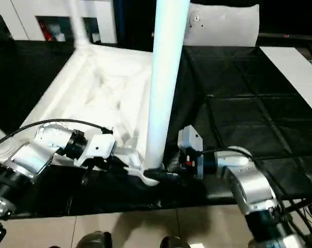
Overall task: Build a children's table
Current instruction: Rotate leg to tighten
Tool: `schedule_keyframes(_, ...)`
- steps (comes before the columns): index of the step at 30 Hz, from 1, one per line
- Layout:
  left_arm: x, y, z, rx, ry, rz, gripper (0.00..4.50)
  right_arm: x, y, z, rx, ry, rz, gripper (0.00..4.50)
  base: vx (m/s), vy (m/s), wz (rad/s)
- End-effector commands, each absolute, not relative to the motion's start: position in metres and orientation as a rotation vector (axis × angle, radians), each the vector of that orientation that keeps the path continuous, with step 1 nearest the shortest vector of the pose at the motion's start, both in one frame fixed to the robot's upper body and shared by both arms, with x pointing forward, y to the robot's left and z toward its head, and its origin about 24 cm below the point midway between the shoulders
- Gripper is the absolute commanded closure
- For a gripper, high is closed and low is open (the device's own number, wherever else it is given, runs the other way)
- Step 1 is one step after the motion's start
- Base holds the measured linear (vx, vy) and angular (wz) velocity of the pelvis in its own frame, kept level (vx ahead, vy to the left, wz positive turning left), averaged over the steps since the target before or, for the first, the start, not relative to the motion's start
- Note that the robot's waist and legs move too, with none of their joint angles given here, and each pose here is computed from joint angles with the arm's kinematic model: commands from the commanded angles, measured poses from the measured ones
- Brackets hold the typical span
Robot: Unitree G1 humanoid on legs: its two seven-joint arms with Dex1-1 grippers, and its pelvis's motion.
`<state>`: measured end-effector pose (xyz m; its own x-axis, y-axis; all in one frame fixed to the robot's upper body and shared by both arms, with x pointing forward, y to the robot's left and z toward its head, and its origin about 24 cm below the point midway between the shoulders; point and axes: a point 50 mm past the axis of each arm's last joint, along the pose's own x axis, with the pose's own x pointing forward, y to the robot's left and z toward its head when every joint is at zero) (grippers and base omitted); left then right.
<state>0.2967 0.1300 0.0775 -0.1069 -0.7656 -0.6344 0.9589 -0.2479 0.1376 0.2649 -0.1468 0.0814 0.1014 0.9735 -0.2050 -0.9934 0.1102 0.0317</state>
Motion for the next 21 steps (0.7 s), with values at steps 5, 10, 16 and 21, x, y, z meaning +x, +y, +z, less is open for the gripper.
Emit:
schedule_keyframes(5, 0.2904, 0.125, 0.0652, 0.784, 0.438, -1.815, 4.5, 0.2692, -0.1513, 0.0803, -0.181, 0.224, 1.527, 1.66, 0.0, 0.0, 0.0)
schedule_keyframes(10, 0.2909, 0.1255, 0.0642, 0.782, 0.441, -1.815, 4.5, 0.2726, -0.1496, 0.0789, -0.198, 0.224, 1.548, 2.03, 0.0, 0.0, 0.0)
schedule_keyframes(16, 0.2911, 0.1264, 0.0611, 0.767, 0.445, -1.802, 4.5, 0.2715, -0.1462, 0.0765, -0.198, 0.224, 1.579, 2.46, 0.0, 0.0, 0.0)
schedule_keyframes(21, 0.2933, 0.1258, 0.0594, 0.719, 0.447, -1.749, 4.5, 0.2674, -0.1441, 0.0739, -0.18, 0.219, 1.582, 2.56, 0.0, 0.0, 0.0)
